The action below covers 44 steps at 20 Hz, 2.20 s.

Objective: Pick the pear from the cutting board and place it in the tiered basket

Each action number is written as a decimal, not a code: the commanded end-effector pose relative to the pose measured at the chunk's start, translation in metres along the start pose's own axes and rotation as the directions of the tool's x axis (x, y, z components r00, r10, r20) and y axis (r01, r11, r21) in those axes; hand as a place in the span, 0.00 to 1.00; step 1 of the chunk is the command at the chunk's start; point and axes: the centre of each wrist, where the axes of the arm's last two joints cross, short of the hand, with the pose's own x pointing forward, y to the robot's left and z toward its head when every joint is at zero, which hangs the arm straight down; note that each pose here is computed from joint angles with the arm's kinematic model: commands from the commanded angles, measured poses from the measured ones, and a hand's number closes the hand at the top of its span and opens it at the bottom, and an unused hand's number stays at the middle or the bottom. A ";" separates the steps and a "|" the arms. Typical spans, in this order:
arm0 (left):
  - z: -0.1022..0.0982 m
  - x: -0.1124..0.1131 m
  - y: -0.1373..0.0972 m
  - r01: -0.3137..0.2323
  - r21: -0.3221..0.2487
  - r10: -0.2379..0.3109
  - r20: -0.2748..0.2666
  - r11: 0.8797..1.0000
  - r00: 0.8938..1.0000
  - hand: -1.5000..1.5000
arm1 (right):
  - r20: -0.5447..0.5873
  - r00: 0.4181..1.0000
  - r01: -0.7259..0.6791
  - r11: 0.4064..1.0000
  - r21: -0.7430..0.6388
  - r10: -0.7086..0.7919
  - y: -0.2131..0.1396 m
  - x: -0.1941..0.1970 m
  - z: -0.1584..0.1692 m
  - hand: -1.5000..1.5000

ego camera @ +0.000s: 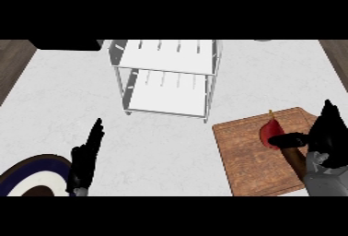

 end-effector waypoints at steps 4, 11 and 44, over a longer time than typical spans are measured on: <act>-0.003 0.005 0.006 0.000 0.017 0.000 0.003 1.000 1.000 0.50 | -0.219 0.968 -0.100 0.990 0.099 0.120 0.008 0.040 0.000 0.00; 0.011 -0.012 0.011 -0.008 0.028 0.008 0.002 1.000 1.000 0.50 | -0.235 0.957 -0.137 0.979 0.151 0.170 0.031 0.055 -0.006 0.00; 0.008 0.000 -0.002 -0.013 0.022 0.013 -0.005 1.000 1.000 0.50 | -0.349 0.898 -0.121 0.913 0.390 0.268 0.068 0.050 -0.038 0.00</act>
